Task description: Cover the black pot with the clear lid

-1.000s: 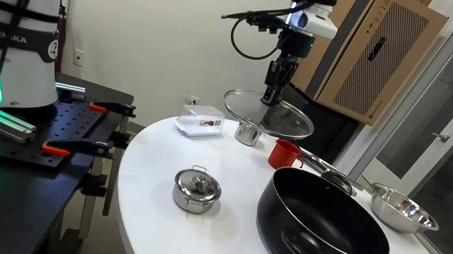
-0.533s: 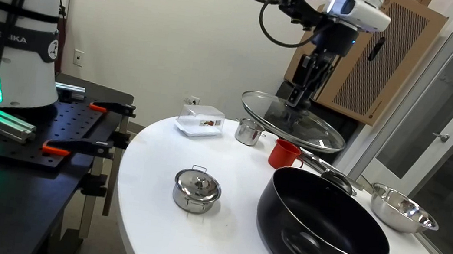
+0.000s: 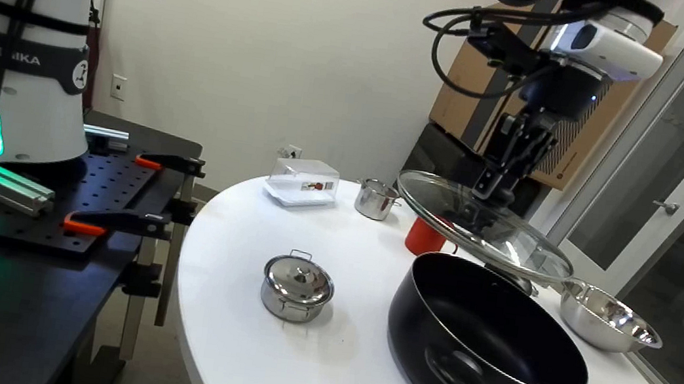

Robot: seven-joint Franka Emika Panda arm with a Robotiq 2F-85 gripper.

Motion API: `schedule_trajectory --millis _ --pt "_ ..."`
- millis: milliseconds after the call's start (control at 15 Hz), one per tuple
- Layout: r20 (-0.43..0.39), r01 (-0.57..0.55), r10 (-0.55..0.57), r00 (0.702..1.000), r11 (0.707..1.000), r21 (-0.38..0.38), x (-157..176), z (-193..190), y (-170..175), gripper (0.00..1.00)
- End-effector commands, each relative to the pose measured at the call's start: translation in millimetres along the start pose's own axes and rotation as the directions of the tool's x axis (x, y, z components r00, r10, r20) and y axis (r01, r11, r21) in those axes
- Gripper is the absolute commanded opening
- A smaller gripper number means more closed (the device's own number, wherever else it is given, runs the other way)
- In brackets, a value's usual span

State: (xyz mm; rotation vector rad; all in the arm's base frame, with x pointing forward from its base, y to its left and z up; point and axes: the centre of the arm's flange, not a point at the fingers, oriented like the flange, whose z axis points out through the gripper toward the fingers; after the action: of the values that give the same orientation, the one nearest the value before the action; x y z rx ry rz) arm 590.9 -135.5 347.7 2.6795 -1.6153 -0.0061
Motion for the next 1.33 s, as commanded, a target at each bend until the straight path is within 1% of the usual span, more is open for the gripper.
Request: schedule_trajectory --millis 0,267,400,733,1267 --pt "-0.003 -0.088 0.087 0.996 0.995 -0.039 33 1 -18 0.25" --pt "-0.014 -0.152 0.152 0.988 0.988 -0.034 56 16 -17 0.25" --pt "-0.021 -0.171 0.170 0.985 0.985 -0.034 62 22 -17 0.25" --pt "-0.031 -0.202 0.201 0.979 0.979 -0.036 67 36 -20 0.25" --pt "-0.045 -0.231 0.231 0.972 0.973 0.006 72 52 -25 0.25"
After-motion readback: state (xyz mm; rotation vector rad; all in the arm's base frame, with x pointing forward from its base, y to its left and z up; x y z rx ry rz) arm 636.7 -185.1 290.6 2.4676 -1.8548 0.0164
